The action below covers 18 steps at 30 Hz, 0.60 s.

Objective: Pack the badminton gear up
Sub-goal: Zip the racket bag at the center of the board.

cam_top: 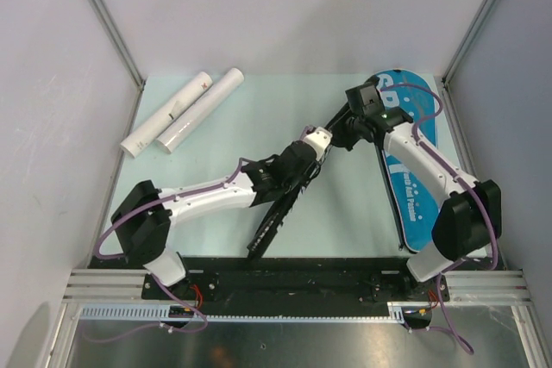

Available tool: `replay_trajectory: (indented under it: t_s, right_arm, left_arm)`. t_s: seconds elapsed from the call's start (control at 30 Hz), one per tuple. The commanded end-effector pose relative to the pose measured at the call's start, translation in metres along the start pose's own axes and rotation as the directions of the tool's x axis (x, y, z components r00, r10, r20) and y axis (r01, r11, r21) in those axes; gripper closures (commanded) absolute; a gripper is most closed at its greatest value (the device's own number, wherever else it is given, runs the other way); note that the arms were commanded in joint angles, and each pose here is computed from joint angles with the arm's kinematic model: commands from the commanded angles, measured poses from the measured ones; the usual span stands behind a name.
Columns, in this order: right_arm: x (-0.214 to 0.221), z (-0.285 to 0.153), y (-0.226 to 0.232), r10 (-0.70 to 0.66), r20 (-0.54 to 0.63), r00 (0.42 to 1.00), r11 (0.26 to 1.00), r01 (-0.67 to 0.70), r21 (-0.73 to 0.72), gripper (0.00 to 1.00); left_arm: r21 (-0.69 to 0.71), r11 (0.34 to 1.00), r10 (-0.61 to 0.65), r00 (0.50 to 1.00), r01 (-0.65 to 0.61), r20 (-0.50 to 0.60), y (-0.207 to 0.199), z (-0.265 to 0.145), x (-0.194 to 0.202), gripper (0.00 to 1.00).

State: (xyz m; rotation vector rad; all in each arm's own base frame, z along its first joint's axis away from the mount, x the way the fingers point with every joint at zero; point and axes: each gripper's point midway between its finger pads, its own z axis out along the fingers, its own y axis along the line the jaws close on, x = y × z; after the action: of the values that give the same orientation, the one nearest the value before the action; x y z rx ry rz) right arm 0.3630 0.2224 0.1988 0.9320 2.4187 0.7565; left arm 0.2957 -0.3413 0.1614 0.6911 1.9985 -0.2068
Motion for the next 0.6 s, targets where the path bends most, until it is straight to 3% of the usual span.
replay_trajectory:
  t_s: [0.0, 0.03, 0.07, 0.13, 0.17, 0.2, 0.27, 0.3, 0.4, 0.43, 0.5, 0.57]
  right_arm:
    - [-0.011, -0.03, 0.022, 0.03, 0.066, 0.997, 0.993, -0.022, -0.114, 1.0]
    - [-0.013, -0.031, 0.021, 0.011, 0.074, 0.997, 0.993, -0.002, -0.116, 0.95]
    - [-0.019, -0.033, 0.018, -0.064, 0.089, 0.994, 0.99, 0.075, -0.119, 0.8]
    - [-0.016, -0.039, 0.023, -0.221, 0.073, 0.973, 0.953, 0.231, -0.195, 0.65]
    - [-0.018, -0.041, 0.017, -0.315, 0.085, 0.945, 0.925, 0.325, -0.195, 0.43]
    - [-0.015, -0.041, 0.009, -0.475, 0.095, 0.875, 0.851, 0.484, -0.203, 0.31]
    - [-0.013, -0.042, -0.013, -0.595, 0.089, 0.799, 0.779, 0.6, -0.184, 0.19]
    - [-0.012, -0.044, -0.021, -0.653, 0.083, 0.753, 0.732, 0.655, -0.185, 0.16]
    - [-0.006, -0.052, -0.028, -0.686, 0.072, 0.724, 0.691, 0.679, -0.25, 0.16]
    - [-0.014, -0.06, -0.03, -0.684, 0.129, 0.718, 0.686, 0.693, -0.221, 0.19]
    - [-0.042, -0.072, -0.028, -0.631, 0.248, 0.735, 0.731, 0.67, -0.124, 0.18]
    - [-0.059, -0.086, -0.023, -0.563, 0.329, 0.758, 0.762, 0.63, -0.149, 0.17]
  left_arm:
    - [0.108, 0.994, -0.031, 0.999, 0.026, 0.043, -0.008, 0.002, -0.021, 0.81]
    - [0.121, 0.992, -0.037, 0.999, 0.033, 0.037, -0.008, 0.002, -0.018, 0.96]
    - [0.137, 0.99, -0.045, 0.998, 0.039, 0.039, -0.008, 0.0, -0.02, 1.0]
    - [0.228, 0.973, -0.051, 0.998, 0.042, 0.037, -0.015, -0.006, -0.021, 1.0]
    - [0.255, 0.966, -0.058, 0.998, 0.047, 0.035, -0.013, -0.007, -0.021, 1.0]
    - [0.33, 0.943, -0.066, 0.997, 0.048, 0.045, -0.021, -0.017, -0.027, 1.0]
    - [0.413, 0.907, -0.109, 0.993, 0.086, 0.034, -0.02, -0.022, -0.032, 1.0]
    - [0.514, 0.853, -0.122, 0.992, 0.095, 0.02, -0.031, -0.033, -0.033, 1.0]
    - [0.537, 0.833, -0.157, 0.988, 0.132, 0.001, -0.025, -0.038, -0.035, 1.0]
    - [0.581, 0.799, -0.166, 0.986, 0.151, -0.028, -0.03, -0.044, -0.034, 1.0]
    - [0.59, 0.793, -0.17, 0.985, 0.155, -0.03, -0.03, -0.049, -0.037, 1.0]
    - [0.555, 0.812, -0.183, 0.982, 0.18, -0.052, -0.025, -0.046, -0.031, 1.0]
